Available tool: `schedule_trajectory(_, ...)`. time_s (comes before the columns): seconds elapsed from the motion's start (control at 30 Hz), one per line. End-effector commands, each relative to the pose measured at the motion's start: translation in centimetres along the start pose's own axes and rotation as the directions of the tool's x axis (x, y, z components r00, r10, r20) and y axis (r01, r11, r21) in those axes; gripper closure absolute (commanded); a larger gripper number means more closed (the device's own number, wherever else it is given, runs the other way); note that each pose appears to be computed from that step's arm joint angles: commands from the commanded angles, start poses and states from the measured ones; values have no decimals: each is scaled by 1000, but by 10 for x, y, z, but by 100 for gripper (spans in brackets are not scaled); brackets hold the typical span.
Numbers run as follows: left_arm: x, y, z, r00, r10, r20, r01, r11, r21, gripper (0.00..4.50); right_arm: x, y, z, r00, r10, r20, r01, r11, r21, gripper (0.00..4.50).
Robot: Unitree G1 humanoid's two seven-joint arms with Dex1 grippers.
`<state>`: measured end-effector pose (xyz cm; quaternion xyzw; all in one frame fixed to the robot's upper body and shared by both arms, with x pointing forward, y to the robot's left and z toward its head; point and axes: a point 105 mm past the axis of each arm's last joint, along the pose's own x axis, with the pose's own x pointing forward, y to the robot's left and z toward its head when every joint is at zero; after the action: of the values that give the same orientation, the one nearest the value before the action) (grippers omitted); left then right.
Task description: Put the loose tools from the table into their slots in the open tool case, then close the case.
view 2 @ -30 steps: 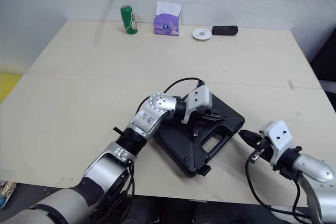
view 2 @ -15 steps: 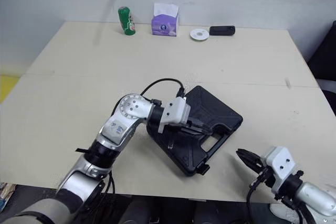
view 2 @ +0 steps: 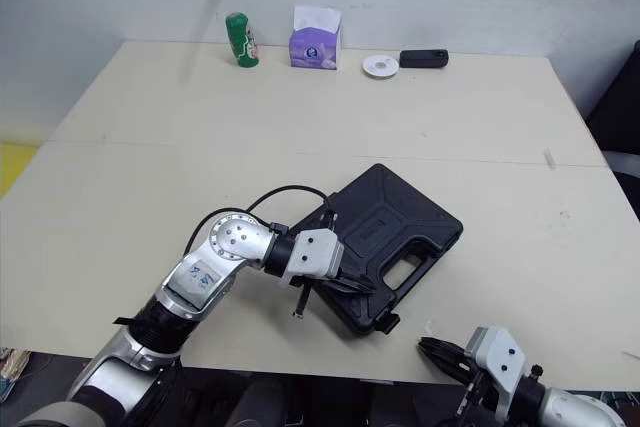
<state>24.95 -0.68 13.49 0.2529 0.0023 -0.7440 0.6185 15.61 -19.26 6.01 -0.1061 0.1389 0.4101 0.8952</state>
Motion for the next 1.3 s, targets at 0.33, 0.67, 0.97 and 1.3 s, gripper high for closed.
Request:
schedule_trajectory(0.33, 5, -39, -68, 963, -67, -262, 30, 990, -141, 450, 18, 9, 20, 997, 34, 72, -30, 998, -49, 443)
schedule_trajectory(0.67, 10, -45, -74, 953, -87, -291, 39, 985, -168, 450, 20, 9, 25, 996, 48, 69, -43, 997, -70, 443)
schedule_trajectory(0.97, 8, -42, -78, 949, -93, -301, 42, 984, -171, 450, 30, 8, 36, 993, 48, 105, -40, 997, -72, 443)
schedule_trajectory(1.3, 9, -39, -85, 945, -96, -312, 39, 982, -184, 450, 36, 15, 45, 988, 96, 118, -89, 994, -63, 443)
